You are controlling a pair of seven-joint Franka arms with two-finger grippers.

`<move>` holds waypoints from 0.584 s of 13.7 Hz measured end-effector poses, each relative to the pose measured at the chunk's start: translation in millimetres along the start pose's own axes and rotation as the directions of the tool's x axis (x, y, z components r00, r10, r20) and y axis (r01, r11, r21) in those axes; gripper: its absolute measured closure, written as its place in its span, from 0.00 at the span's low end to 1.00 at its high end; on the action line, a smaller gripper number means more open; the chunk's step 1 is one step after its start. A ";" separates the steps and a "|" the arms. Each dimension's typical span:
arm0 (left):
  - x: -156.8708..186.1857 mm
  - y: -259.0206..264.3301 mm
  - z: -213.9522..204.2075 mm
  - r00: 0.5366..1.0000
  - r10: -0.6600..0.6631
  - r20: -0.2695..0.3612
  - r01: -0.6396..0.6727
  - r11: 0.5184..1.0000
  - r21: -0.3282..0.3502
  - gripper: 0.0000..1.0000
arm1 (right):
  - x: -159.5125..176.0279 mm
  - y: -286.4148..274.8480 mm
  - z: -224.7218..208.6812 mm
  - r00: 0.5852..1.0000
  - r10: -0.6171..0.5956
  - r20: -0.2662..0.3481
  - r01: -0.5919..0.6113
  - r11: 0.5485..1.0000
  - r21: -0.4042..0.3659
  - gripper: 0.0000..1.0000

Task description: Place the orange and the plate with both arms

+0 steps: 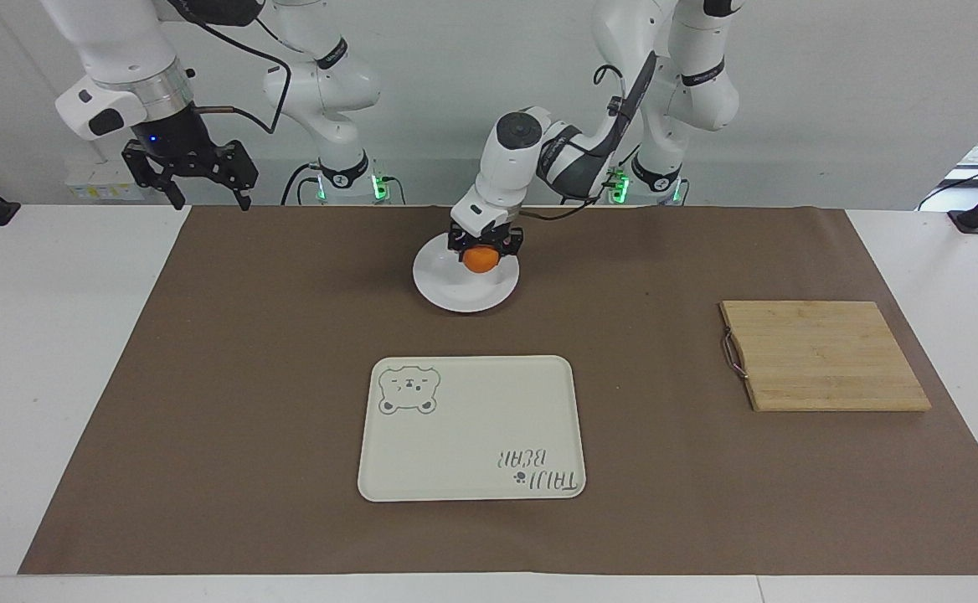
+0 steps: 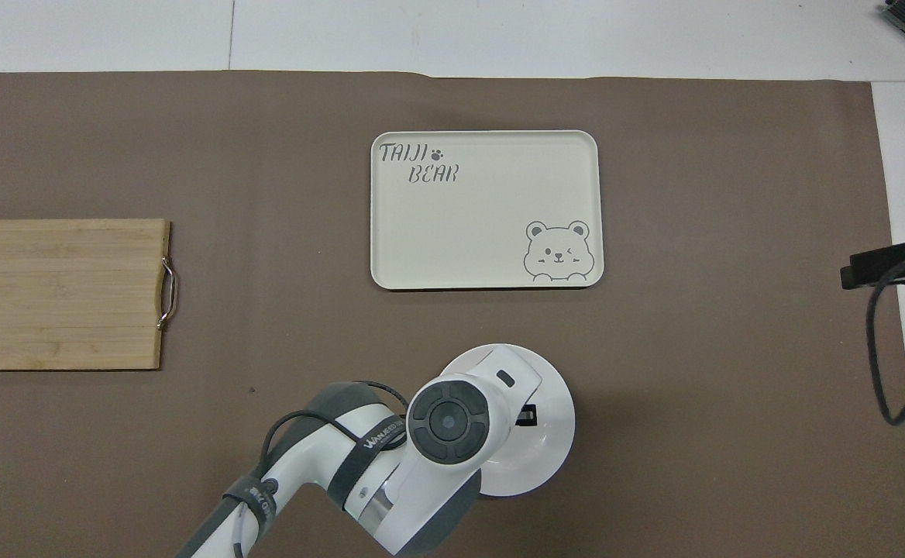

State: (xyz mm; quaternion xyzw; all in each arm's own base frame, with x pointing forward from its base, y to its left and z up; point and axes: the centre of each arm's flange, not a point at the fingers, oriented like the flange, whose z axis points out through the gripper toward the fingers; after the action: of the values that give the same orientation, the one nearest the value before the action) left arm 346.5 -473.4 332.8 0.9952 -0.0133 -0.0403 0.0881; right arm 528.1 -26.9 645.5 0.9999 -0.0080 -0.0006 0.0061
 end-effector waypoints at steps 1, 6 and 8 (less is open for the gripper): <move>-4.7 5.3 19.5 1.000 -0.003 -0.007 0.003 1.000 0.007 0.24 | 0.0 0.0 0.0 1.000 0.000 0.000 0.000 1.000 0.000 0.00; 0.0 8.0 32.1 1.000 -0.008 -0.029 0.008 1.000 0.009 0.00 | -0.1 0.0 0.9 1.000 0.000 0.002 0.000 1.000 0.000 0.00; 8.7 4.9 16.2 0.999 -0.023 -0.028 0.023 1.000 0.011 0.00 | -0.2 0.0 0.9 1.000 0.000 0.002 0.000 1.000 0.000 0.00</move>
State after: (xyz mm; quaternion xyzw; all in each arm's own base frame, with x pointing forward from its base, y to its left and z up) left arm 353.7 -481.3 317.1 0.9963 -0.0009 -0.0271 0.0821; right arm 527.9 -26.9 644.6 0.9999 -0.0079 -0.0016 0.0060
